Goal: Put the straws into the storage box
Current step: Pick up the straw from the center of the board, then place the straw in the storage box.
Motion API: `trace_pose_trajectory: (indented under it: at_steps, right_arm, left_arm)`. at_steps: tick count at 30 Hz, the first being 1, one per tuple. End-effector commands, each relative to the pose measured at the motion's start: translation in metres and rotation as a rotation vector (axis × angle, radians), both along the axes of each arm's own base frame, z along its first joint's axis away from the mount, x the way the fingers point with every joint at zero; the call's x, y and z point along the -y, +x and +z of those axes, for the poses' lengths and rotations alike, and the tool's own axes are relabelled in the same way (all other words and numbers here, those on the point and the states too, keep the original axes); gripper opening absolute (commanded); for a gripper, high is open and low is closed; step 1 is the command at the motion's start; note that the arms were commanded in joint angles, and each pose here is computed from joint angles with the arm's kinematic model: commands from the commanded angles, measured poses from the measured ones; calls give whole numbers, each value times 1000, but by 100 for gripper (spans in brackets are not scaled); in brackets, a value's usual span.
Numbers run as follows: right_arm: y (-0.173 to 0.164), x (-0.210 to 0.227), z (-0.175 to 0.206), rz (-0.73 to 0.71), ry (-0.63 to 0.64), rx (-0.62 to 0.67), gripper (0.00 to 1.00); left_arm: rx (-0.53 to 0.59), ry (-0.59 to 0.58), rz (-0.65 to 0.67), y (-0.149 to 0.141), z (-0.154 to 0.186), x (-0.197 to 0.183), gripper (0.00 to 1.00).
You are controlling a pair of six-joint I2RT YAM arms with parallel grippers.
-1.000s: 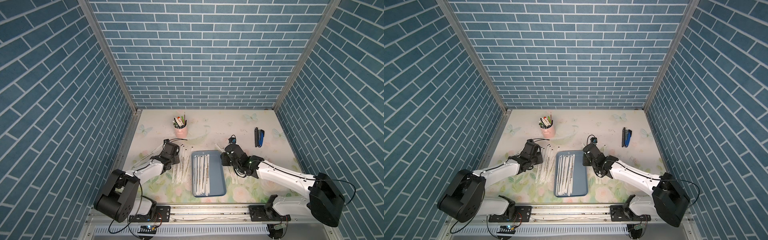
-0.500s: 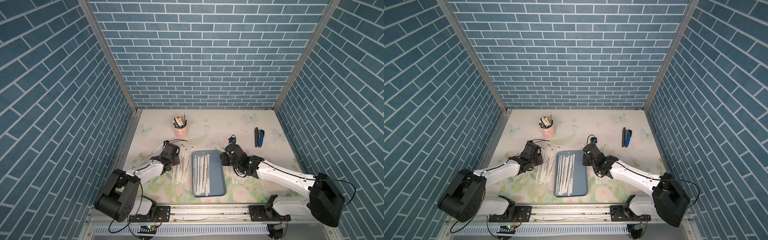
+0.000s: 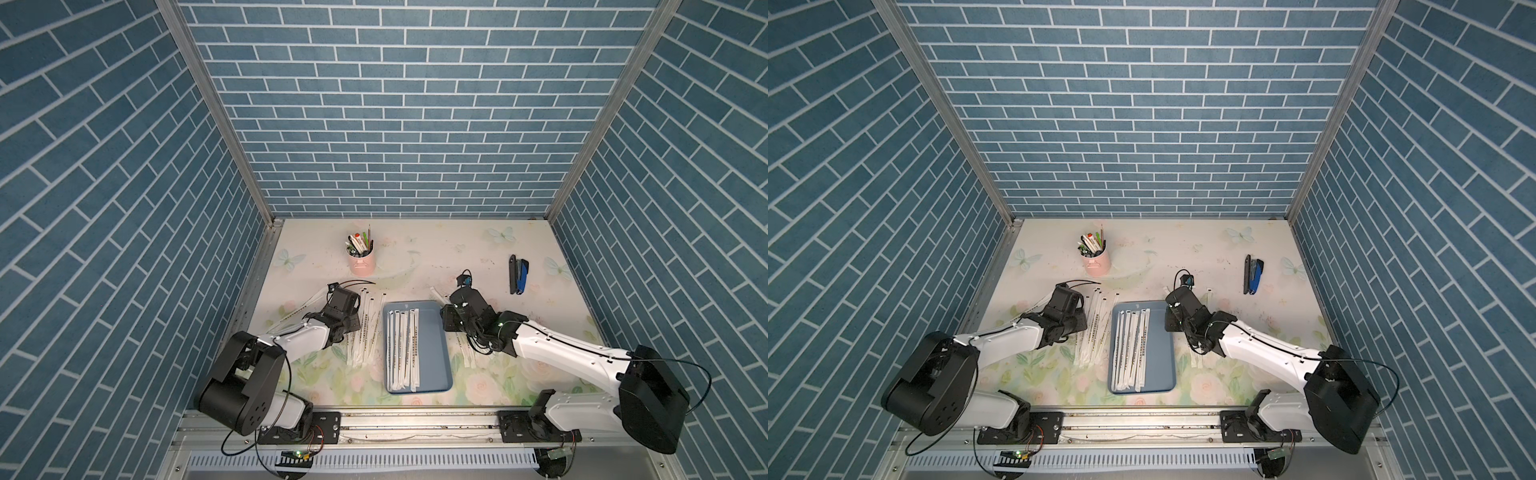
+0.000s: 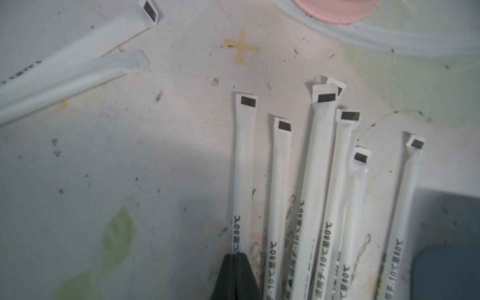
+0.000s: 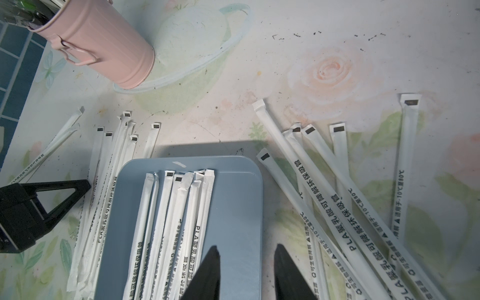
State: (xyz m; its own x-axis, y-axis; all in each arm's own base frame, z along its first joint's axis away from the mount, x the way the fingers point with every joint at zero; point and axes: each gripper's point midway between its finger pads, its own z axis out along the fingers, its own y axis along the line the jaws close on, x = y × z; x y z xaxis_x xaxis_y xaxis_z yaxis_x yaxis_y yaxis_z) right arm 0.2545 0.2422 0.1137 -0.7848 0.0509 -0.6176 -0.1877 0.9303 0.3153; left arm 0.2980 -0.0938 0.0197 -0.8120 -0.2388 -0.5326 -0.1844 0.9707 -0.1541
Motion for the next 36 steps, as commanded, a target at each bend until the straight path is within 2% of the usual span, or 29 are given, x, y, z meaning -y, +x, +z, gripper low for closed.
trace_pose_trajectory:
  at_steps: [1, 8, 13, 17, 20, 25, 28, 31, 36]
  right_arm:
    - [5, -4, 6, 12, 4, 17, 36]
    - [6, -7, 8, 14, 8, 20, 36]
    - [7, -5, 10, 14, -6, 28, 36]
    - [10, 0, 15, 2, -24, 49, 36]
    - [14, 7, 18, -19, -29, 60, 36]
    - [19, 23, 23, -56, -32, 72, 36]
    - [20, 32, 26, -76, -30, 79, 36]
    - [20, 38, 29, -88, -28, 84, 36]
    - [17, 46, 30, -97, -31, 87, 36]
  left_arm:
    - [-8, 34, 6, -4, 5, -6, 4]
    - [29, 75, 34, 0, 28, -15, 3]
    - [102, 60, 37, 7, 70, -11, 2]
    - [189, 10, -8, 4, 116, 22, 2]
    - [230, -79, -67, -9, 136, 72, 0]
    - [226, -275, -188, -45, 133, 172, 0]
    - [223, -347, -218, -59, 125, 213, 0]
    - [219, -410, -219, -65, 112, 237, 0]
    - [180, -419, -190, -70, 79, 249, 0]
